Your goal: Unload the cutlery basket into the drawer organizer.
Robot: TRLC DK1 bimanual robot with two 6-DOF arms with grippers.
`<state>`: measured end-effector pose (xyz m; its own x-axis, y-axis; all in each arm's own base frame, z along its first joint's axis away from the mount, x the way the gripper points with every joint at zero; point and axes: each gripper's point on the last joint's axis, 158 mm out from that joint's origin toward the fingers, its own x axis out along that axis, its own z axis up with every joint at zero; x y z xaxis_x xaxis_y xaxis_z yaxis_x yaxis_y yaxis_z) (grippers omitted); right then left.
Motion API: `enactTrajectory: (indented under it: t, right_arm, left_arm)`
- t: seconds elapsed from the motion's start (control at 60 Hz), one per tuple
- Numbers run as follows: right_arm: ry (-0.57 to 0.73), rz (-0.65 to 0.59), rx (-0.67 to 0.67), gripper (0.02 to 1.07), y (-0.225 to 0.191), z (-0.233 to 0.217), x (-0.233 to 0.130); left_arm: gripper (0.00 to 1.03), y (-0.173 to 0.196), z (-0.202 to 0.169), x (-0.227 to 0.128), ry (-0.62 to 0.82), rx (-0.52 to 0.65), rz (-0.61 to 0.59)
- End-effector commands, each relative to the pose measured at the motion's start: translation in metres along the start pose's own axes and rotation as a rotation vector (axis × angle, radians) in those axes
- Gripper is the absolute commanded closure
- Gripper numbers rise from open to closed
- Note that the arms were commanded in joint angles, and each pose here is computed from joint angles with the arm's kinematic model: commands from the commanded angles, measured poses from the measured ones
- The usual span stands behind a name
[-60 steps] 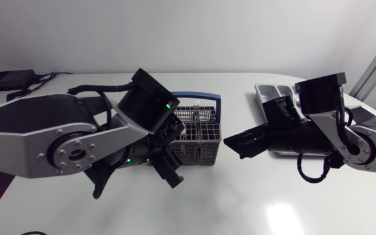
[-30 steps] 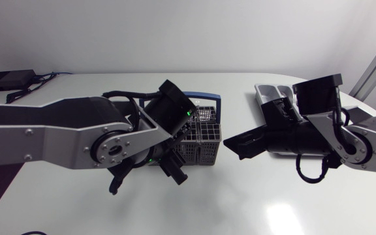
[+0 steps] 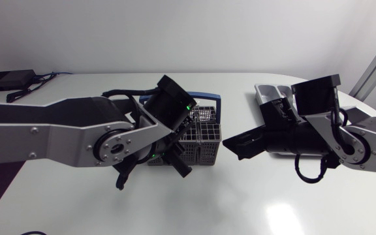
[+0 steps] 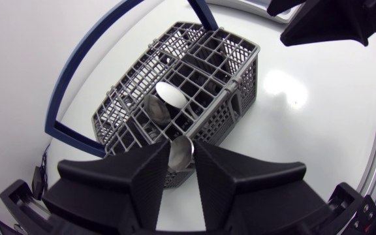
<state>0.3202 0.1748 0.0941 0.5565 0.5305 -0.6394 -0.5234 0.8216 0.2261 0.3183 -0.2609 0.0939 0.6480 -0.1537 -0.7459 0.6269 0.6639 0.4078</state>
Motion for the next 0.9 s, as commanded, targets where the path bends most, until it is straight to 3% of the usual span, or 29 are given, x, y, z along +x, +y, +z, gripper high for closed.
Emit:
enactTrajectory:
  t: [0.0, 0.417, 0.683, 0.883]
  right_arm:
    - [0.023, -0.001, 0.003, 0.07, -0.001, -0.011, 0.005]
    - [0.024, -0.002, 0.004, 0.07, -0.001, -0.013, 0.005]
    - [0.028, -0.001, 0.004, 0.07, -0.001, -0.014, 0.005]
    - [0.03, -0.002, 0.006, 0.07, -0.001, -0.017, 0.005]
  left_arm:
    - [0.79, 0.0, -0.009, 0.008, 0.029, 0.011, 0.008]
    - [0.8, 0.004, -0.021, 0.021, 0.074, 0.006, 0.021]
    - [0.9, 0.001, -0.02, 0.016, 0.064, 0.012, 0.017]
    - [0.92, 0.006, -0.01, 0.005, 0.024, -0.006, 0.021]
